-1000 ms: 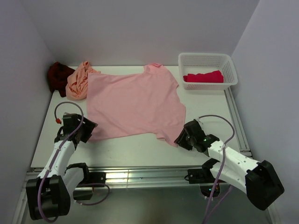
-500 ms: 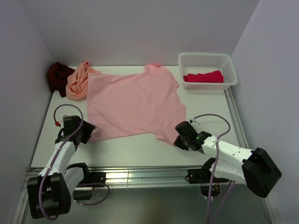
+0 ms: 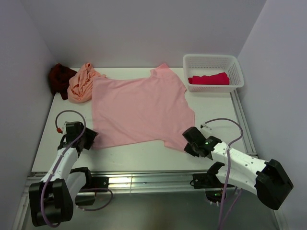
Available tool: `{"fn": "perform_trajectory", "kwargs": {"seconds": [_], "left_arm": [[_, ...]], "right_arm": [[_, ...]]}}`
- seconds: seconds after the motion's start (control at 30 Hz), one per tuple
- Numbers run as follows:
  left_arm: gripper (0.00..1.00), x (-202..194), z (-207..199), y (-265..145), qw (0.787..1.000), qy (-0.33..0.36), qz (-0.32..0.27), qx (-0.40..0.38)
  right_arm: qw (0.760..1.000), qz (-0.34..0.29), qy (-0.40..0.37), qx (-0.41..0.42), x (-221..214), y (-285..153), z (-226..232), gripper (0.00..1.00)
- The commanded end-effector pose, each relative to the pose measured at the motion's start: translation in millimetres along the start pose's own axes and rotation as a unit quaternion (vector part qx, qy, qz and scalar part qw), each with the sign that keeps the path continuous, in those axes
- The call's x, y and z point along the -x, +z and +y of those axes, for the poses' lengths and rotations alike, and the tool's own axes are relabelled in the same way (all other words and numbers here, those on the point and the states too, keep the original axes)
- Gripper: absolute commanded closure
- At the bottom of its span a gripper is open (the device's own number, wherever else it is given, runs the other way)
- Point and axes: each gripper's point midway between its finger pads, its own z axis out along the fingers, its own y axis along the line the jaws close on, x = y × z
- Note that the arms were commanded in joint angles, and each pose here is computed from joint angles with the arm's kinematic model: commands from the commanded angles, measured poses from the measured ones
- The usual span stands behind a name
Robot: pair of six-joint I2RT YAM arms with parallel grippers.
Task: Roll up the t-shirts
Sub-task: Flatten the tshirt, then fold the tshirt
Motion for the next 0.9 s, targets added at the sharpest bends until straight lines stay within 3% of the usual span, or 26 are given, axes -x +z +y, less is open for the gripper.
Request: {"fn": "perform_trajectory", "kwargs": {"seconds": [0.0,0.2,0.57,0.87], "left_arm": [[0.41,5,-2,-6,1.0,-0.017,-0.018,-0.009],[0.38,6,-17,-24,0.999,-0.033,-0.016,-0.021],[0.39,2,0,-46,0.995,-0.062,-0.009,0.074],[0.5,-23,11,-37,0.993,-0.06,0.037,0.093]], "right_arm": [[1.0,-0.023,0.001,-0.012,10,-2,1,1.0],[0.999,-0.031,0.009,-0.012,13,-2,0,1.0],[0.999,-0.032,0.016,-0.011,13,-1,1,1.0],[0.999,-0.036,0.021,-0.009,15,-2,3,1.0]]}}
